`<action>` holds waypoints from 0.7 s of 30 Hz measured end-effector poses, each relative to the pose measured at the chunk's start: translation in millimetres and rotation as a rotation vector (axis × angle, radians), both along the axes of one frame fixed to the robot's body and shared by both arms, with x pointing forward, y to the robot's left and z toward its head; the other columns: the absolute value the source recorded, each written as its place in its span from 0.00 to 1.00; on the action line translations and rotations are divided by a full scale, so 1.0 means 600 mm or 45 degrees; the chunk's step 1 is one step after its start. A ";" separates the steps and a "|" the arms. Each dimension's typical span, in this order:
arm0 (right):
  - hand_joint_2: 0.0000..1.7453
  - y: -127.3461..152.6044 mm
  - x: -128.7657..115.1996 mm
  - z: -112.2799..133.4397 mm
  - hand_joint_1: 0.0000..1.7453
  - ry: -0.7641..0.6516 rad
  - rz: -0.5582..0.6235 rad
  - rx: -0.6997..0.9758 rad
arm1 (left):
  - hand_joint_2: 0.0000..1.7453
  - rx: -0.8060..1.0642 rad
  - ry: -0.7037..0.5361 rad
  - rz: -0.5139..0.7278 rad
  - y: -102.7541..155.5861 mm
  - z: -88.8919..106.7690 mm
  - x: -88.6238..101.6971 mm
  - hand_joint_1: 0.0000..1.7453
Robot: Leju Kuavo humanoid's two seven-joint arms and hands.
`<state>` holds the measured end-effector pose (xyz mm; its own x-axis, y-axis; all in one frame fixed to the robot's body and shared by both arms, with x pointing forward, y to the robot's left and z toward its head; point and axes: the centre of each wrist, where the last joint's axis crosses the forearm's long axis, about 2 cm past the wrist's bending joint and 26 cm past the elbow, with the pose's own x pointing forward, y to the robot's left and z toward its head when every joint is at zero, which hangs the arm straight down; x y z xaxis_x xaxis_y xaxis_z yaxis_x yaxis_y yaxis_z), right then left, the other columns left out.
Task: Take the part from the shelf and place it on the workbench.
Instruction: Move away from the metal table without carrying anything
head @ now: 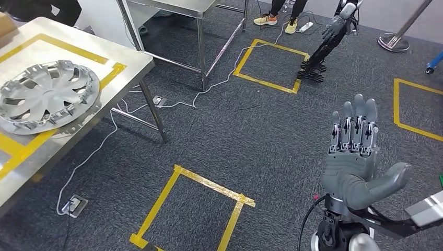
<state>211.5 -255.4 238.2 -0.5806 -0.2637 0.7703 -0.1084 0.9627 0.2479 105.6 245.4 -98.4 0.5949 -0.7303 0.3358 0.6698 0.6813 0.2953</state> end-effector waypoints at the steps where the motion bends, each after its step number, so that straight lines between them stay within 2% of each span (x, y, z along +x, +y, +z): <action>1: 0.00 0.000 0.002 0.003 0.00 -0.013 0.002 -0.009 | 0.00 0.003 0.007 -0.019 0.000 -0.001 -0.003 0.00; 7: 0.00 0.003 0.006 0.012 0.00 -0.064 -0.034 -0.083 | 0.00 0.035 0.039 -0.084 0.008 -0.004 -0.015 0.00; 12: 0.00 0.007 0.004 0.014 0.00 -0.117 -0.124 -0.137 | 0.00 0.046 0.049 -0.101 0.011 -0.006 -0.023 0.00; 21: 0.00 0.003 -0.007 0.034 0.00 -0.232 -0.260 -0.108 | 0.00 0.106 0.065 -0.126 0.025 -0.008 -0.028 0.00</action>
